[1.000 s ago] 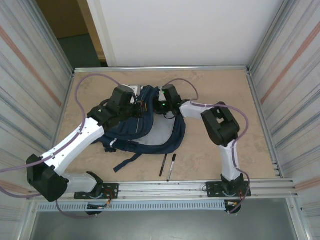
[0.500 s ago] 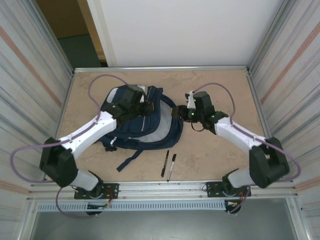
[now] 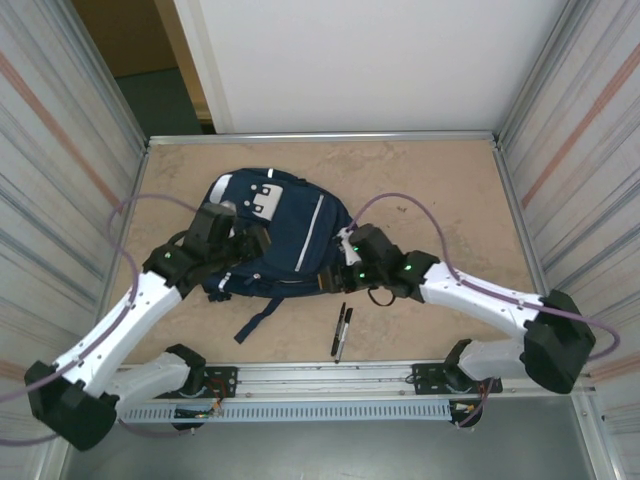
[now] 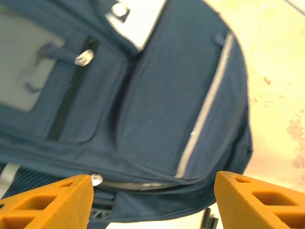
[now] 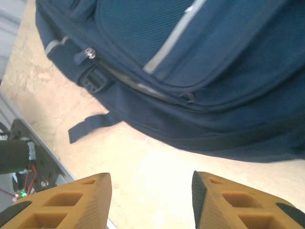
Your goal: Pack books, pencil case, and school supplies into a backpack
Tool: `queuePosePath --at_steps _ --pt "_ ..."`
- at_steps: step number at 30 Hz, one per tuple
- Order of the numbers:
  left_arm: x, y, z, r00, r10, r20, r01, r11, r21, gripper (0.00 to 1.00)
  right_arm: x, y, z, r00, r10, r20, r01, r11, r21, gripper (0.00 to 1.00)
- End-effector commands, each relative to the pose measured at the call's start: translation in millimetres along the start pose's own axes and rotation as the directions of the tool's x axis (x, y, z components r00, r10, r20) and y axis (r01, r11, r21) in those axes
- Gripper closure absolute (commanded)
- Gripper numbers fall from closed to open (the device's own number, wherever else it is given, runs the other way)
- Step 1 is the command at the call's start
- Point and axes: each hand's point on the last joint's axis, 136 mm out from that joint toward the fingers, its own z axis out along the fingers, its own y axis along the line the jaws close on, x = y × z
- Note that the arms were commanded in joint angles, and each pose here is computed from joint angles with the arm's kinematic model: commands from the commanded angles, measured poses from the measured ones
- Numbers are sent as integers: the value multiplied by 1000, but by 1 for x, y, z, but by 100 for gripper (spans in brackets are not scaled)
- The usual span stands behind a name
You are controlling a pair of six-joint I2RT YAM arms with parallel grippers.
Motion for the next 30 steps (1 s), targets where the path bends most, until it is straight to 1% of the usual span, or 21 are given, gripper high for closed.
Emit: queuePosePath --at_steps 1,3,6,10,13,15,18,19,21,23,24,26,27,28,30 --pt "21 21 20 990 -113 -84 109 993 -48 33 -14 7 18 998 28 56 -30 999 29 52" --pt "22 27 26 985 -150 -87 142 986 -92 33 -13 7 31 997 69 36 -70 997 26 51" --pt "28 46 30 977 -194 -88 175 966 -191 32 -7 18 47 999 30 14 -31 999 40 50" --pt "36 65 33 961 -265 -80 237 937 -257 32 -2 33 61 1000 19 -15 -18 999 32 49" --pt "37 81 37 950 -302 -86 264 917 -298 33 -1 38 66 1000 -2 2 2 999 39 49" --pt "35 89 45 943 -315 -107 274 917 -291 32 0 38 69 1000 -22 -2 22 998 51 49" --pt "34 100 61 912 -376 -162 327 907 -264 32 -4 41 71 999 -52 -15 53 996 67 49" --pt "32 97 67 914 -366 -175 323 917 -233 32 -3 43 71 998 -69 -14 70 995 71 49" --pt "29 94 75 917 -353 -185 314 926 -208 32 -5 44 73 997 -80 -6 80 994 75 50" --pt "27 95 82 919 -353 -172 317 926 -205 38 -3 49 77 996 -84 -23 85 995 56 58" --pt "27 96 85 918 -360 -167 325 923 -205 43 -3 52 78 996 -85 -30 86 995 47 61" --pt "28 96 93 916 -367 -164 337 923 -187 61 -1 59 80 995 -89 -37 89 996 13 66" --pt "28 95 95 915 -368 -166 338 923 -183 67 2 62 82 995 -92 -41 92 996 -4 68" --pt "29 97 96 913 -371 -170 339 921 -191 75 3 63 85 995 -94 -44 93 996 -13 68" --pt "30 99 94 909 -381 -168 346 915 -207 86 5 65 90 994 -95 -55 95 995 -7 67"
